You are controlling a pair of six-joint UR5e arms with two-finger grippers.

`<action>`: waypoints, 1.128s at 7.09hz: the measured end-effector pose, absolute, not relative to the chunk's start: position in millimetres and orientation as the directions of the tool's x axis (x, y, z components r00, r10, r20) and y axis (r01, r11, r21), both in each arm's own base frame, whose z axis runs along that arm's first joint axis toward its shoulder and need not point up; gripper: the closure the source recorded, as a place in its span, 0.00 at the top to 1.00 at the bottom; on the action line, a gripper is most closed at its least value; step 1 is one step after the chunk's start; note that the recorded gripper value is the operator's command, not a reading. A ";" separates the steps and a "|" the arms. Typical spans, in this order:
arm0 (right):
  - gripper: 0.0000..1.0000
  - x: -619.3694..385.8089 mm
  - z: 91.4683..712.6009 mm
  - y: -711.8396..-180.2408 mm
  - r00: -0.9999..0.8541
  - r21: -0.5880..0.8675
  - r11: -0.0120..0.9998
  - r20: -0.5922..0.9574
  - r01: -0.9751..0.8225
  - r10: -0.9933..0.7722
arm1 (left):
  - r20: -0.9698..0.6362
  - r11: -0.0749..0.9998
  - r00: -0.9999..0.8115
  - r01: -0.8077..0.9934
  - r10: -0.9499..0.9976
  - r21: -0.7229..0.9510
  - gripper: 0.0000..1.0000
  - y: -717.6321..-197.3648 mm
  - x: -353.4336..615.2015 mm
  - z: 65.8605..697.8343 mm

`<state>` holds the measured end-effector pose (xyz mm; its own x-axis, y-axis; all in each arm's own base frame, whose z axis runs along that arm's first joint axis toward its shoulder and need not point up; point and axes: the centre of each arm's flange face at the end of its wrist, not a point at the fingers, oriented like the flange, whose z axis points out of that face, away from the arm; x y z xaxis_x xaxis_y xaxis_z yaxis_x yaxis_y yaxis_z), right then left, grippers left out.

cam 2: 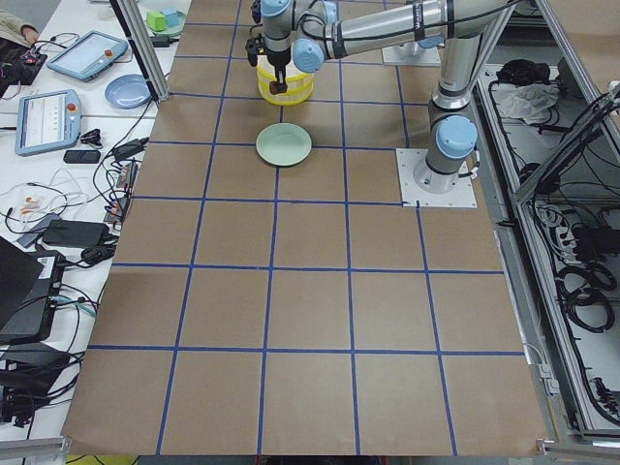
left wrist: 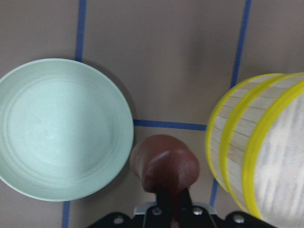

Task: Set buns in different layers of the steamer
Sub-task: 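Carry the brown bun over the top tier while the right gripper releases the rim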

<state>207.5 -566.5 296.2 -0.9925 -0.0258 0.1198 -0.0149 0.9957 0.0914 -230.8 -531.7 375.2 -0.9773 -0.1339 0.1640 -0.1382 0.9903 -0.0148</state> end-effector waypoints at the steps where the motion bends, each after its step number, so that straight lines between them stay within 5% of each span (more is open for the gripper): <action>1: 1.00 204.9 326.1 -563.8 -0.994 0.040 0.999 0.109 -0.016 -0.020 | 0.175 0.986 -0.972 -0.164 -0.157 -0.027 0.06 -527.0 -264.4 387.7; 4: 1.00 190.4 471.4 -517.5 -0.997 -0.125 0.992 0.071 -0.011 -0.002 | 0.225 0.962 -0.938 -0.274 -0.265 -0.008 0.25 -530.3 -325.2 368.1; 5: 1.00 187.6 503.7 -505.0 -0.998 -0.123 0.992 0.069 -0.010 -0.001 | 0.237 0.956 -0.928 -0.295 -0.287 0.006 0.87 -532.1 -343.7 349.9; 6: 1.00 184.9 516.6 -502.7 -0.998 -0.115 0.993 0.070 -0.011 -0.003 | 0.234 0.954 -0.926 -0.299 -0.298 0.029 1.00 -531.6 -357.7 331.3; 8: 1.00 179.9 530.5 -499.0 -0.997 -0.096 0.995 0.073 -0.017 -0.010 | 0.223 0.959 -0.933 -0.277 -0.282 0.053 1.00 -526.0 -372.6 312.2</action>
